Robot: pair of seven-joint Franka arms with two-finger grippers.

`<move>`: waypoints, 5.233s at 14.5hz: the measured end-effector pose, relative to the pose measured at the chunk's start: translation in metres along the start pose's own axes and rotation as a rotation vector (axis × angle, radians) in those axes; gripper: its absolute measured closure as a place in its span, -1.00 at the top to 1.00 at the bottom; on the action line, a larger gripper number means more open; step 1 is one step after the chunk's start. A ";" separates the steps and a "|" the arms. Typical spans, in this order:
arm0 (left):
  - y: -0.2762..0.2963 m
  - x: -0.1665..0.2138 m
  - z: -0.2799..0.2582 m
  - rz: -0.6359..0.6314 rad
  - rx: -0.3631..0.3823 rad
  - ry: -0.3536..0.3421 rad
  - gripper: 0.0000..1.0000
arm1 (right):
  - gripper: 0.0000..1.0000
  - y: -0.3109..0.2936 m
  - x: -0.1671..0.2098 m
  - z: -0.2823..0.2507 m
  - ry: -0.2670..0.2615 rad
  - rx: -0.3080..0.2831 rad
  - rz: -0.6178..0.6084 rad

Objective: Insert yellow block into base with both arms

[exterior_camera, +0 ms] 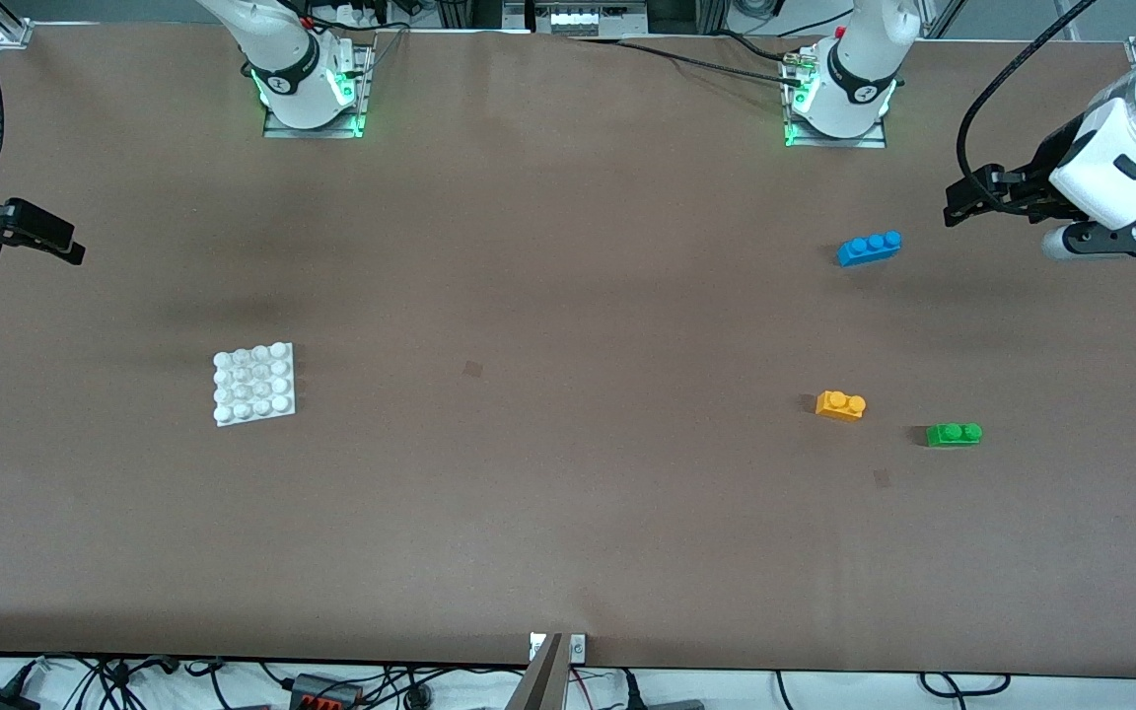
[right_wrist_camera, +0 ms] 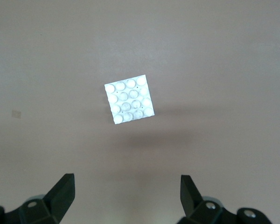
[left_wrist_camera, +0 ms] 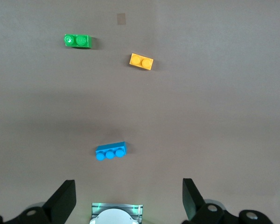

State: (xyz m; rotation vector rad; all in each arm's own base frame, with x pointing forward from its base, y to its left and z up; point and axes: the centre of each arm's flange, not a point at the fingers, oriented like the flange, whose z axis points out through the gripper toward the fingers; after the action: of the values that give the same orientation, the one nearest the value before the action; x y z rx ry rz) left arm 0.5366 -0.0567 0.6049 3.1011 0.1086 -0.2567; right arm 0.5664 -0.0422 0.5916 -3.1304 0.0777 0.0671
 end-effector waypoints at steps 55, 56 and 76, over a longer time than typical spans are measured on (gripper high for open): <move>0.002 0.000 0.005 0.001 -0.036 -0.017 1.00 | 0.32 -0.039 0.077 0.404 -0.154 0.103 -0.114; 0.002 0.000 0.005 0.001 -0.036 -0.017 1.00 | 0.32 -0.053 0.076 0.405 -0.159 0.113 -0.132; 0.018 0.085 0.155 -0.008 -0.043 0.022 1.00 | 0.26 -0.461 0.008 0.414 -0.129 0.212 0.056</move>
State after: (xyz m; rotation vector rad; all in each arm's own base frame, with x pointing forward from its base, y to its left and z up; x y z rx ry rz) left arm 0.5960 -0.0744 0.4381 3.0616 0.1251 -0.2169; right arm 0.5797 0.4224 0.1811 -2.9034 0.1594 0.2442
